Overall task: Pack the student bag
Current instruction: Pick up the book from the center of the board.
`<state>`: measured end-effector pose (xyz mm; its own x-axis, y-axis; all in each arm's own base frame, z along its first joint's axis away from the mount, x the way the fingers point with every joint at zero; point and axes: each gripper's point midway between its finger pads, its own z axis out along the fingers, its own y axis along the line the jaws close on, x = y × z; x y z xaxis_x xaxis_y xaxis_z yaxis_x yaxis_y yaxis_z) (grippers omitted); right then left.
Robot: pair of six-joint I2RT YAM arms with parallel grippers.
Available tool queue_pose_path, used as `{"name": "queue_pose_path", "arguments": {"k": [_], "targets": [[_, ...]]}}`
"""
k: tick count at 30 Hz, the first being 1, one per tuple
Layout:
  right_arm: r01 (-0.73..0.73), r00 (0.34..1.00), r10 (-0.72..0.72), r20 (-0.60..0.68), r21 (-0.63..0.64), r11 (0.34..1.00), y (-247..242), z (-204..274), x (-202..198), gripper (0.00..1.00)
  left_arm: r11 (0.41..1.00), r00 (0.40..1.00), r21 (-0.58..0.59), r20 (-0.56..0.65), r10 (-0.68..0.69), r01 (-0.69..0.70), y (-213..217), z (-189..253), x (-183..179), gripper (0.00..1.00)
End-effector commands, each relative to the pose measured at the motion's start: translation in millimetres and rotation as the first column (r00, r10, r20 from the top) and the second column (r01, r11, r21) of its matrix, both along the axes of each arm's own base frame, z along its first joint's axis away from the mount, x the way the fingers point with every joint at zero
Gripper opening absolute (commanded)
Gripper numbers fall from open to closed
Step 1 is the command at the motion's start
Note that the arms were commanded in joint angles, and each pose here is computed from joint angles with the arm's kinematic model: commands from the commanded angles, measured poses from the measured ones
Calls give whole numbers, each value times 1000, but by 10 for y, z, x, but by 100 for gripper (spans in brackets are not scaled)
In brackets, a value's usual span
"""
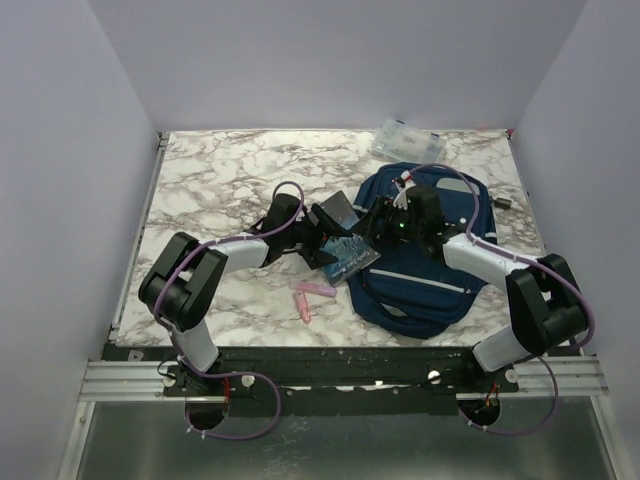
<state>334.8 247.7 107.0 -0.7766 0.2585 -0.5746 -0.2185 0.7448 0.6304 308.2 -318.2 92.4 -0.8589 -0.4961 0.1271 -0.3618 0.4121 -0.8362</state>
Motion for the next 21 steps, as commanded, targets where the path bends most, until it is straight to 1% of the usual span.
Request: {"name": "queue_pose_path", "arguments": {"k": [1, 4, 7, 8, 9, 10, 12, 13, 15, 18, 19, 20, 21], "targets": [[-264, 919, 247, -306, -14, 964, -48, -582, -817, 75, 998, 999, 53, 19, 25, -26, -33, -345, 27, 89], [-299, 907, 270, -324, -41, 953, -119, -672, -829, 72, 998, 999, 52, 28, 23, -24, -28, -345, 18, 89], [-349, 881, 326, -343, -4, 937, -67, -704, -889, 64, 999, 999, 51, 36, 14, -15, -32, -345, 13, 89], [-353, 879, 334, -340, 8, 936, -51, -695, -893, 64, 999, 999, 51, 36, 11, -13, -28, -351, 9, 89], [-346, 886, 320, -335, -18, 938, -81, -721, -872, 68, 999, 999, 50, 35, 6, -8, -29, -358, -3, 88], [-314, 903, 270, -333, -84, 946, -171, -786, -811, 73, 999, 999, 51, 36, 1, -3, -29, -365, -15, 88], [-276, 923, 203, -328, -193, 942, -321, -912, -724, 76, 999, 999, 54, 38, -2, 0, -14, -390, -33, 88], [-276, 922, 197, -334, -208, 938, -342, -949, -714, 76, 998, 999, 56, 39, -1, -1, -6, -402, -39, 88], [-297, 909, 237, -344, -135, 945, -226, -932, -743, 72, 998, 999, 55, 34, 0, -2, -1, -419, -51, 88], [-314, 890, 304, -341, 25, 949, -24, -857, -855, 63, 999, 999, 54, 44, -8, 5, -9, -430, -47, 88], [-314, 884, 321, -341, 77, 946, 34, -841, -878, 57, 998, 999, 56, 44, -9, 7, -7, -443, -52, 87], [-311, 882, 327, -339, 102, 945, 71, -833, -872, 45, 999, 999, 53, 40, -11, 9, -8, -447, -61, 87], [-304, 879, 324, -350, 114, 946, 88, -846, -868, 28, 999, 999, 47, 36, -14, 12, -8, -440, -71, 86]]}}
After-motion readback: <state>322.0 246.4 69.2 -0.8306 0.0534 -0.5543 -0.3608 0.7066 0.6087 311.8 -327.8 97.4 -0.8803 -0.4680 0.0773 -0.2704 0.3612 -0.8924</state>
